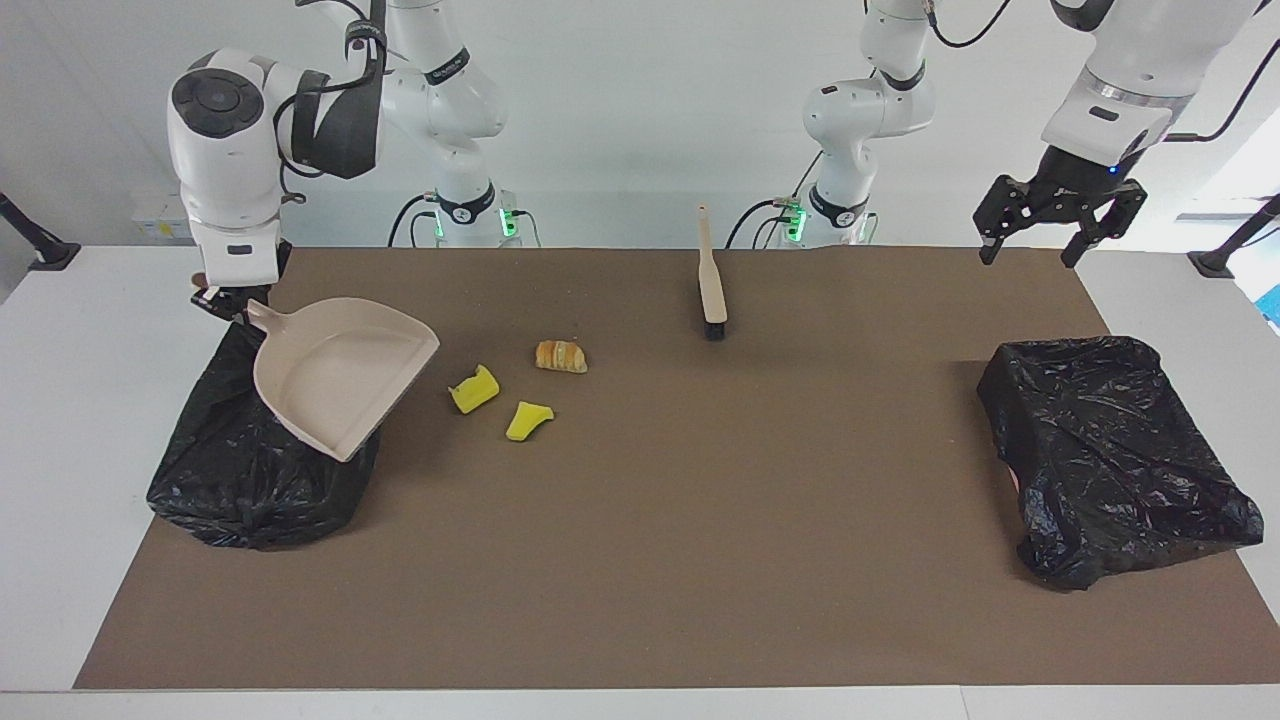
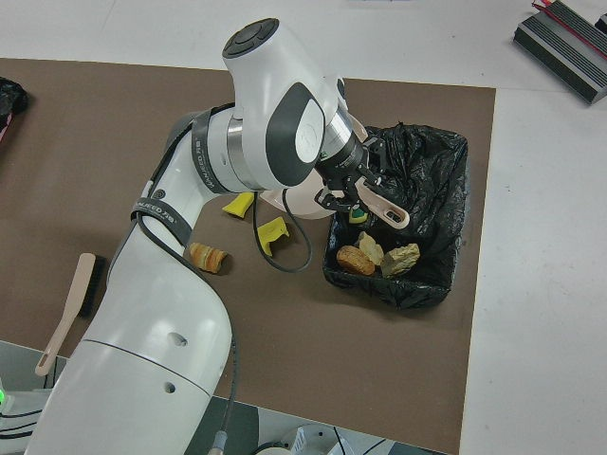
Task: Sweep and dump trash in bin
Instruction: 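Bring the dustpan back and lower it onto the table with the right gripper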
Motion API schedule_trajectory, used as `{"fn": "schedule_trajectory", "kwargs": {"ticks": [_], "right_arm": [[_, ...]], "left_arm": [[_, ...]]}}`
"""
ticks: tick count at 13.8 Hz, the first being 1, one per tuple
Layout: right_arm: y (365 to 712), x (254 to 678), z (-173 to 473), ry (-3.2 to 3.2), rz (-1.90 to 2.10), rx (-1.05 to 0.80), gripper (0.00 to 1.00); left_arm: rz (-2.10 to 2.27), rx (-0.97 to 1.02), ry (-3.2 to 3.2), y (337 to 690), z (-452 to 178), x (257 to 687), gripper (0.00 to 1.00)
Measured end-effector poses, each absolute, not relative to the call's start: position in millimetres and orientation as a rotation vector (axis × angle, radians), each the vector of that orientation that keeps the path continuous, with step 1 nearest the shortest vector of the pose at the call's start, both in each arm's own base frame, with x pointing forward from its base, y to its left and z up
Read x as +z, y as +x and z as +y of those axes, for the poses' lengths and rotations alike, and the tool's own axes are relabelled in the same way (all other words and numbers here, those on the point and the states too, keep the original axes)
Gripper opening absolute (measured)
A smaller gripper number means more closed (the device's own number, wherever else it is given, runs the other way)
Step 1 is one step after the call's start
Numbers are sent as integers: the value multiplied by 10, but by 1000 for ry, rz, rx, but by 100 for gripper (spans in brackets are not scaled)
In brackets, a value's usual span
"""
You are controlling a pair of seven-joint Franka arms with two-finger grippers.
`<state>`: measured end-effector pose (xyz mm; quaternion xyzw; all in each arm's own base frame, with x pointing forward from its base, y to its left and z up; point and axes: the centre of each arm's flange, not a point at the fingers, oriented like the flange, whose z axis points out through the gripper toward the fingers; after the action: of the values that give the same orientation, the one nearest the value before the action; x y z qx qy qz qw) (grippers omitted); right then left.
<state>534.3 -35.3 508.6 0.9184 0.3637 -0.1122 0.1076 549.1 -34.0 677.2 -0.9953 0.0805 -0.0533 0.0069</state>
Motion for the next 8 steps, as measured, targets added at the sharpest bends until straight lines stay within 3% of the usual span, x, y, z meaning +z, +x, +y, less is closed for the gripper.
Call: {"fn": "schedule_trajectory", "kwargs": {"ticks": [8], "right_arm": [[5083,4791,1989,3067,437,-332,33]], "left_arm": [[277,-130,-3116,5456,-350,6762,100]]}}
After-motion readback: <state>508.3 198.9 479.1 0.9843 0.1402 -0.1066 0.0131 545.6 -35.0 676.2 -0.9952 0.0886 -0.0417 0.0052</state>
